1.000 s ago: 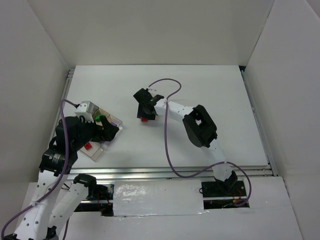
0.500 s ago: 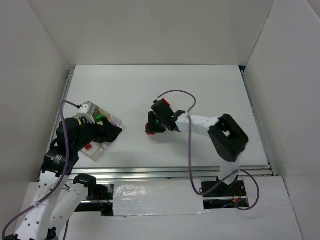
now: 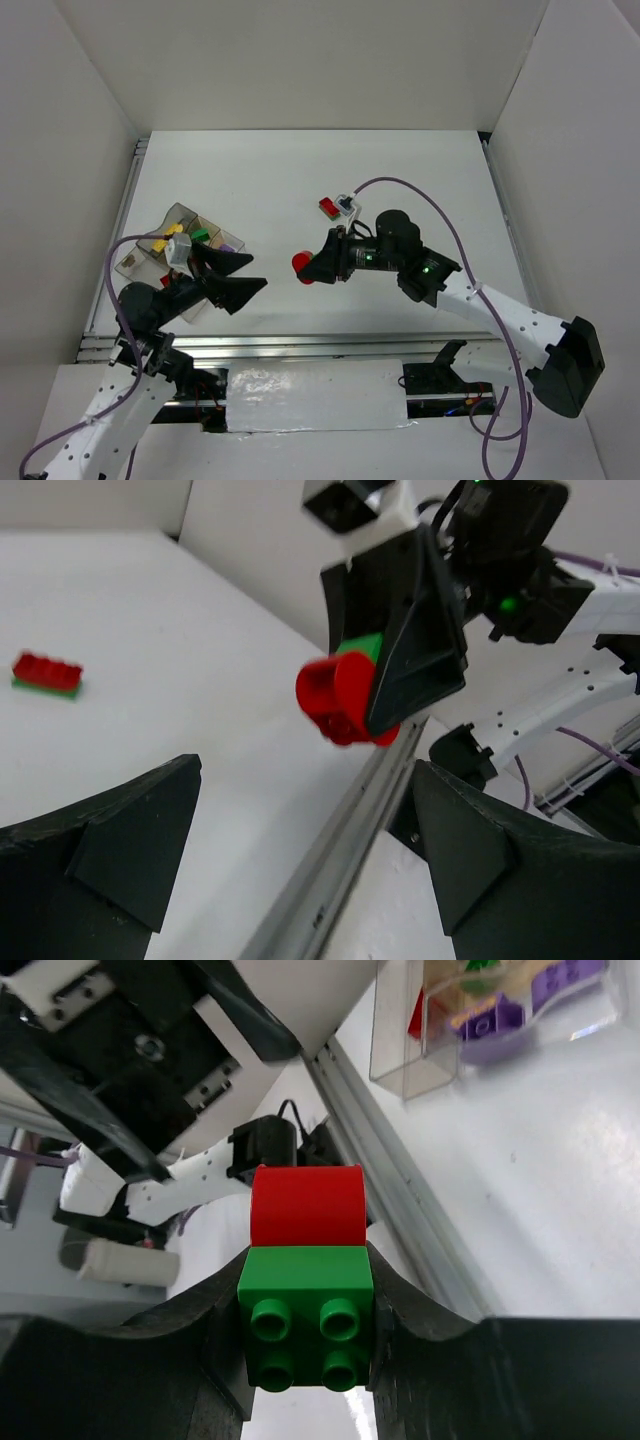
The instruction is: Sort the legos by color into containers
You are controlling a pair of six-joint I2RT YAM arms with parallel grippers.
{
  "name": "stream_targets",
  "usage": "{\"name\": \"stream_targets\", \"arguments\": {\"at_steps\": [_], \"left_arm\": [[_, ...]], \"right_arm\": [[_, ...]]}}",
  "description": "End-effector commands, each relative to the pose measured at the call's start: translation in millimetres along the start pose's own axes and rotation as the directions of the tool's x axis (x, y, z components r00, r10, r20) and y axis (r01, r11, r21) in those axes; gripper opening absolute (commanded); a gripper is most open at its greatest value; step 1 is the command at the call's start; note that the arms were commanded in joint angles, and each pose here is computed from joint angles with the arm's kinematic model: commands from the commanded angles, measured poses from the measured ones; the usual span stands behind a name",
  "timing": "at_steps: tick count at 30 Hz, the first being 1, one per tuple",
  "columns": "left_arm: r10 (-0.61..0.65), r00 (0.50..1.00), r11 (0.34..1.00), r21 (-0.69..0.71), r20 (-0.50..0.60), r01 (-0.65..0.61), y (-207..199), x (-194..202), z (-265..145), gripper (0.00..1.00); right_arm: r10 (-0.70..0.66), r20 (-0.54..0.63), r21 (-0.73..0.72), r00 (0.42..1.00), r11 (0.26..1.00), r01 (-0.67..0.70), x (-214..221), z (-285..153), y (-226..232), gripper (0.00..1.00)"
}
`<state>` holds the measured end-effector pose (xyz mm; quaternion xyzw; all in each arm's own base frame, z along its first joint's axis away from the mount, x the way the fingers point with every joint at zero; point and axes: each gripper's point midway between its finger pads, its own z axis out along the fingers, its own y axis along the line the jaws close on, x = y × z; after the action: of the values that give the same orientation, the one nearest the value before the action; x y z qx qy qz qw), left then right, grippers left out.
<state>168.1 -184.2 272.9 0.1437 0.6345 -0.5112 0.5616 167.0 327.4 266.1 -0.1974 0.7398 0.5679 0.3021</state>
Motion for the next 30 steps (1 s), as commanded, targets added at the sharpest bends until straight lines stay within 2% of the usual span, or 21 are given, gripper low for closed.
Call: {"name": "stream_targets", "arguments": {"at_steps": [1,3,4,5,8,11,19,30], "left_arm": [[0.197,0.963,0.976,0.052,0.184,-0.210,-19,-48,9,0.99],[0.167,0.969,0.982,0.059,0.183,-0.180,-14,-49,21,1.00],[0.166,0.962,0.976,0.102,0.218,-0.191,-24,-60,26,1.00],[0.065,0.983,0.987,0.131,0.169,-0.087,-20,-51,38,0.99],[-0.062,0.990,0.966,0.258,0.127,0.027,-40,-51,54,1.00],[-0.157,0.986,0.949,0.287,0.058,0.134,-44,-38,68,0.99],[-0.167,0.985,0.881,0.454,0.033,0.134,-96,-43,60,1.00],[-0.183,0.982,0.883,0.431,-0.043,0.184,-92,-25,71,0.99]], "right_arm": [[0.170,-0.071,0.004,0.983,0.985,-0.170,10,-11,14,0.00],[0.147,-0.075,-0.055,0.986,0.987,-0.151,7,-18,31,0.00],[0.104,-0.053,-0.089,0.993,0.990,-0.108,6,-25,41,0.00],[0.039,-0.028,-0.096,0.999,0.995,-0.041,5,-29,41,0.00],[-0.096,0.039,-0.091,0.995,0.991,0.099,2,-42,42,0.00],[-0.147,0.076,-0.077,0.986,0.985,0.153,5,-50,41,0.00],[-0.186,0.093,-0.078,0.978,0.978,0.194,1,-52,44,0.00],[-0.199,0.086,-0.222,0.976,0.951,0.214,3,-47,65,0.00]]}}
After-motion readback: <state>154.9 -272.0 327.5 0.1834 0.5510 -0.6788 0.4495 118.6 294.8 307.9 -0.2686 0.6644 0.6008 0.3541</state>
